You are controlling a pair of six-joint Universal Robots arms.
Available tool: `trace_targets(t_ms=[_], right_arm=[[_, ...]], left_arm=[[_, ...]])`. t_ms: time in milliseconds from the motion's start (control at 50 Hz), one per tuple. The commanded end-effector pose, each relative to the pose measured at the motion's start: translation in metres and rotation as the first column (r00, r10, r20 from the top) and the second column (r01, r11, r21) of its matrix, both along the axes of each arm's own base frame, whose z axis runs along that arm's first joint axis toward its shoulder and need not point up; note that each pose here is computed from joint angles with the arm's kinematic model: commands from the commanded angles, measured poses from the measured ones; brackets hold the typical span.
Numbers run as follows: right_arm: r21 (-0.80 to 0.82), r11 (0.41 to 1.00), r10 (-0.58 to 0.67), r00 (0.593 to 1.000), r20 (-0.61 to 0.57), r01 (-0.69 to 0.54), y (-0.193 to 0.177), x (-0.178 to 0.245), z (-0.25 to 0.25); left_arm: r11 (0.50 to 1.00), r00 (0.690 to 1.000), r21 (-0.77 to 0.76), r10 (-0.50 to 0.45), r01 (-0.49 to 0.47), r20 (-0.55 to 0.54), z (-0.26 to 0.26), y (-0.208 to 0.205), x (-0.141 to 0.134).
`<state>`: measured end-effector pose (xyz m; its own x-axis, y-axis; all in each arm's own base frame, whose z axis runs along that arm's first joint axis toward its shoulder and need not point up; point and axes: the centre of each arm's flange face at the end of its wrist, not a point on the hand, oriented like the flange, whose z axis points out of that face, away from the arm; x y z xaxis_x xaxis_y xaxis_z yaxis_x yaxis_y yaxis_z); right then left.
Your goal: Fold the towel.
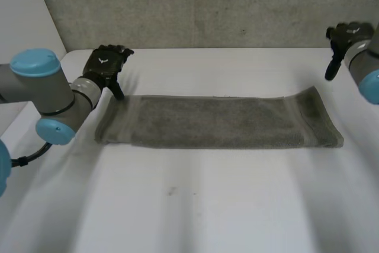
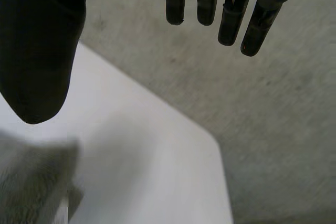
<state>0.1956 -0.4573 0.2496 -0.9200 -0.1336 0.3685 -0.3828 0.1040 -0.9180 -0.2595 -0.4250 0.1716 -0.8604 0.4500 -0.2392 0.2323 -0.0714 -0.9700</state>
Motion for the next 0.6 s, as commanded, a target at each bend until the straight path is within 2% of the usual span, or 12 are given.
trace_targets(t_ms=[20, 180, 280, 400, 600], right_arm=[[-0.035, 0.999, 0.003, 1.0, 0.002, -0.003, 0.014, -0.002, 0.03], [0.093, 0.992, 0.087, 0.996, -0.024, -0.084, 0.05, -0.004, 0.024], [0.22, 0.962, 0.177, 0.983, -0.057, -0.16, 0.079, -0.007, -0.012], [0.243, 0.957, 0.182, 0.981, -0.073, -0.16, 0.095, -0.016, -0.038], [0.292, 0.944, 0.194, 0.974, -0.118, -0.153, 0.113, -0.036, -0.095]], left_arm=[[1.0, 1.0, -0.011, 0.017, -0.017, 0.0, 0.024, 0.016, 0.011], [0.999, 0.999, 0.016, 0.031, -0.031, -0.006, 0.042, 0.051, 0.027], [0.999, 0.999, 0.008, 0.035, -0.034, -0.012, 0.046, 0.063, 0.03], [0.999, 0.999, -0.001, 0.04, -0.04, -0.034, 0.043, 0.076, 0.034], [0.996, 0.992, 0.078, 0.06, -0.052, -0.107, 0.029, 0.084, 0.04]])
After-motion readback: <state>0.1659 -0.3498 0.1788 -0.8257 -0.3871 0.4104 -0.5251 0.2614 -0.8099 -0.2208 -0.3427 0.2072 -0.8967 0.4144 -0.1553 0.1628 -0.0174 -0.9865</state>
